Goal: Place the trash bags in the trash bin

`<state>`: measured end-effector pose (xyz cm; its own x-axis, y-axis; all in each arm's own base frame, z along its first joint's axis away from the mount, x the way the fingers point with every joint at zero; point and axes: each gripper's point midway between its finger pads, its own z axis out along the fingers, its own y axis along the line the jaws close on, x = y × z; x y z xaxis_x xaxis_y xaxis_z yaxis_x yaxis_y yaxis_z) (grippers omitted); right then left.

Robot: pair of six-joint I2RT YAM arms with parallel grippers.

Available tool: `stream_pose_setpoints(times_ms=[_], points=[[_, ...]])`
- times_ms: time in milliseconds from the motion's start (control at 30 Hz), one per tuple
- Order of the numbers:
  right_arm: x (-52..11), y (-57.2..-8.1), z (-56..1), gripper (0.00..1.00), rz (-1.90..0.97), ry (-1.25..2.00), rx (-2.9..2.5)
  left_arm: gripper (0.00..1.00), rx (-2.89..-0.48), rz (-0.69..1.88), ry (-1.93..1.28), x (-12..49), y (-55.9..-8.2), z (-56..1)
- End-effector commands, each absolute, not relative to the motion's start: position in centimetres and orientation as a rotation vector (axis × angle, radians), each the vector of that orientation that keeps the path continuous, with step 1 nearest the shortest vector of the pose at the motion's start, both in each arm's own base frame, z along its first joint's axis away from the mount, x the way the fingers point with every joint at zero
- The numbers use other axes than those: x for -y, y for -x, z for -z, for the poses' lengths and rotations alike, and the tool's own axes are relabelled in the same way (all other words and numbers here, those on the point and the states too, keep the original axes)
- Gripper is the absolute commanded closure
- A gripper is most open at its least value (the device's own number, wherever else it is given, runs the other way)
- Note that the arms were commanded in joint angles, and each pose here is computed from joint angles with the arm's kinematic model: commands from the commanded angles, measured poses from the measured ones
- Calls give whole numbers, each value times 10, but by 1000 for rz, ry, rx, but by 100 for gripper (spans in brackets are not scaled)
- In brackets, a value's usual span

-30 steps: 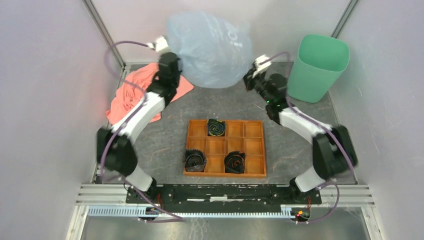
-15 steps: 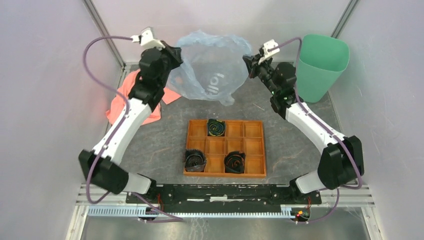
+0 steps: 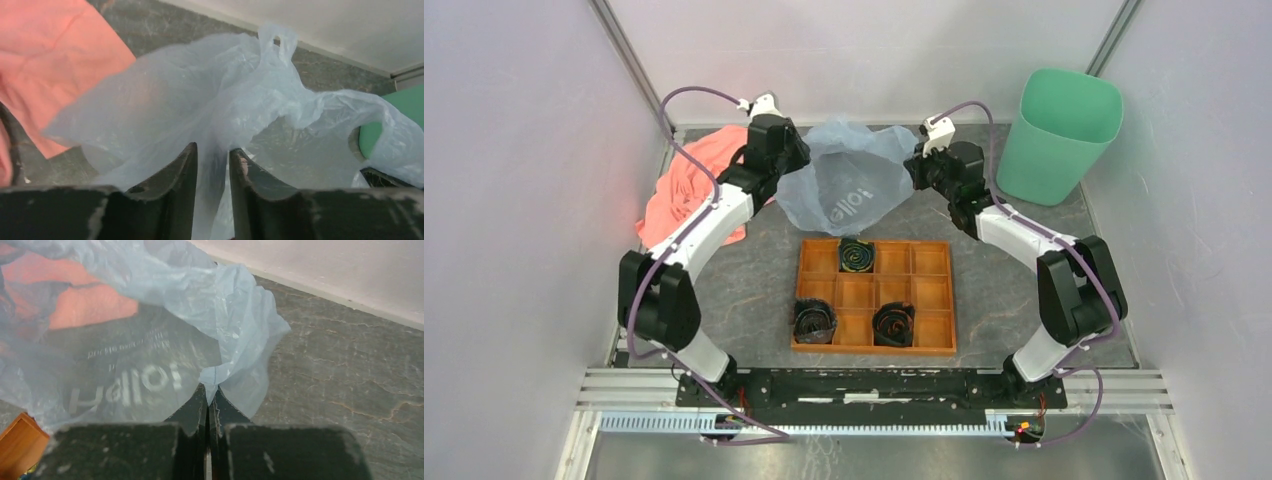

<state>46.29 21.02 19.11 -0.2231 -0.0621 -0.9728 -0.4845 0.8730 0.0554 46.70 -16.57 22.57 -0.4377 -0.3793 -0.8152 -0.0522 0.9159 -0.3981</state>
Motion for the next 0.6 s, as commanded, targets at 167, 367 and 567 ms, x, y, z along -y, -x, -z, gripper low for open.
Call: stream_pose_setpoints(times_ms=[167,367,567], points=[[-197,-468,-203,100,-366,401,-1756,2,-1866,434,268,123,-421,-303],[-197,-464,-202,100,-376,413,-1768,0,-2087,593,244,108,-398,-234],[-201,-460,-206,99,-405,420,-1756,1,-2056,1051,442,119,-394,-181]])
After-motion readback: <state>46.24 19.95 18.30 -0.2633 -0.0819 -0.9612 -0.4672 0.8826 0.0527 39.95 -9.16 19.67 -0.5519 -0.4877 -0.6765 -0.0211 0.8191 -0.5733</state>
